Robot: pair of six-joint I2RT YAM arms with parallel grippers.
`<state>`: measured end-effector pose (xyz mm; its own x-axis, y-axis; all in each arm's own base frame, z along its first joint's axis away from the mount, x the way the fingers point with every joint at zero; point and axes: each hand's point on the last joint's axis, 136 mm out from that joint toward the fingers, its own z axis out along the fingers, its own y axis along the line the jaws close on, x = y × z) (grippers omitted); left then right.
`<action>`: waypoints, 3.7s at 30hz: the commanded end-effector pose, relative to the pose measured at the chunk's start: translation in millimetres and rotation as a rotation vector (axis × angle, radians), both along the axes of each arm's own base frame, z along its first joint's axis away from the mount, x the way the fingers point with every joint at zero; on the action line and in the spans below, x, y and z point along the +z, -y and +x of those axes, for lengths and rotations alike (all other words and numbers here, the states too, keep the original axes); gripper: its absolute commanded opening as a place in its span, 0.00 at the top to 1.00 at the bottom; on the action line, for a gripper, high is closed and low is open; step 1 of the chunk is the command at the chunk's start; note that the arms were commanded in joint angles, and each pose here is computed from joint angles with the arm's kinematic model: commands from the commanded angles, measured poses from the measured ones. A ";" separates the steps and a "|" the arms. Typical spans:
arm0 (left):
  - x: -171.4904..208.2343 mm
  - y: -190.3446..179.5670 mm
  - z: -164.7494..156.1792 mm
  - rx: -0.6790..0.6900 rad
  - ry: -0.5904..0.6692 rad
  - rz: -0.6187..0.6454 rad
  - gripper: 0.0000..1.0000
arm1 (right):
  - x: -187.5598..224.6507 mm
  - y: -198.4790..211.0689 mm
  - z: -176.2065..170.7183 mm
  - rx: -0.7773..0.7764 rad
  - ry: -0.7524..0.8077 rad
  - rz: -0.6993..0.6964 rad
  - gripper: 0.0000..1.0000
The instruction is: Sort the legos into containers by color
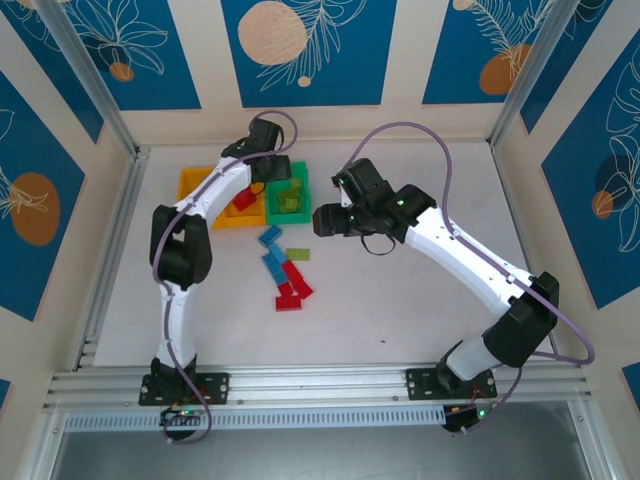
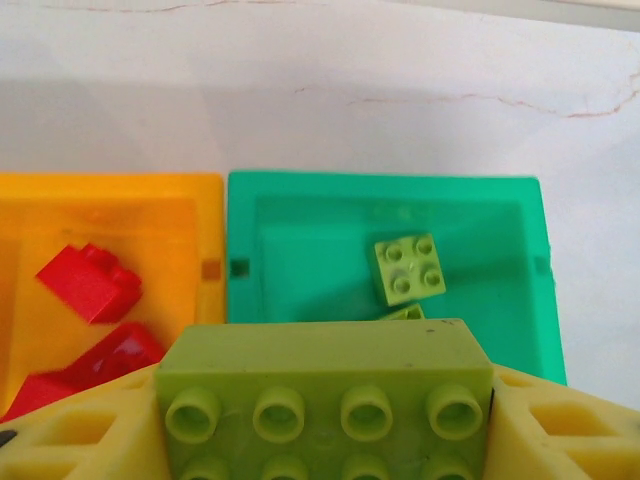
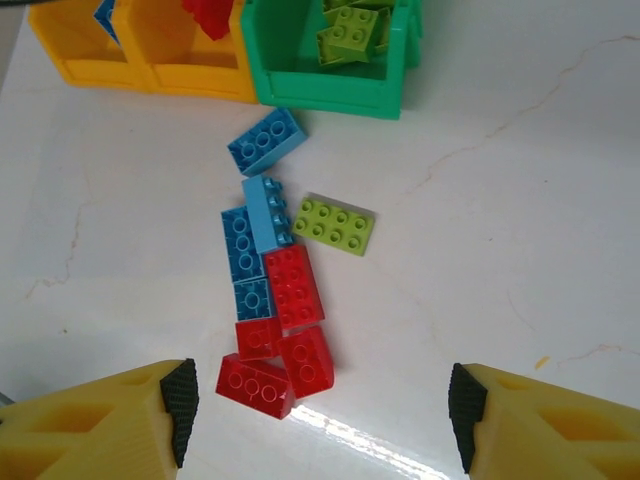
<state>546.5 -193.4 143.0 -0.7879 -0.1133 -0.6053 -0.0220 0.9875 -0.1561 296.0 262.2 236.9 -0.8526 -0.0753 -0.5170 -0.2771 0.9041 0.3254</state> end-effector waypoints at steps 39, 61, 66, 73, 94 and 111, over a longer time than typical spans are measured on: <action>137.0 -46.4 -343.3 -0.847 0.463 0.092 0.15 | -135.0 -93.8 -15.3 0.216 -0.224 -0.099 0.37; 130.1 -37.7 -342.4 -0.814 0.505 -0.010 0.11 | -190.1 -145.2 50.2 0.253 -0.196 -0.177 0.62; 129.9 -36.4 -341.5 -0.811 0.506 -0.022 0.11 | -199.0 -144.5 54.9 0.262 -0.211 -0.211 0.63; 127.7 -36.4 -340.0 -0.804 0.500 -0.024 0.11 | -200.3 -148.0 57.7 0.287 -0.215 -0.217 0.57; 143.3 -107.6 -291.3 -0.100 0.388 -0.068 0.12 | -22.0 -197.5 98.3 0.176 0.142 0.302 0.85; 149.1 -113.7 -281.2 0.056 0.341 -0.192 0.11 | -39.2 -307.8 183.2 0.222 0.325 0.573 0.81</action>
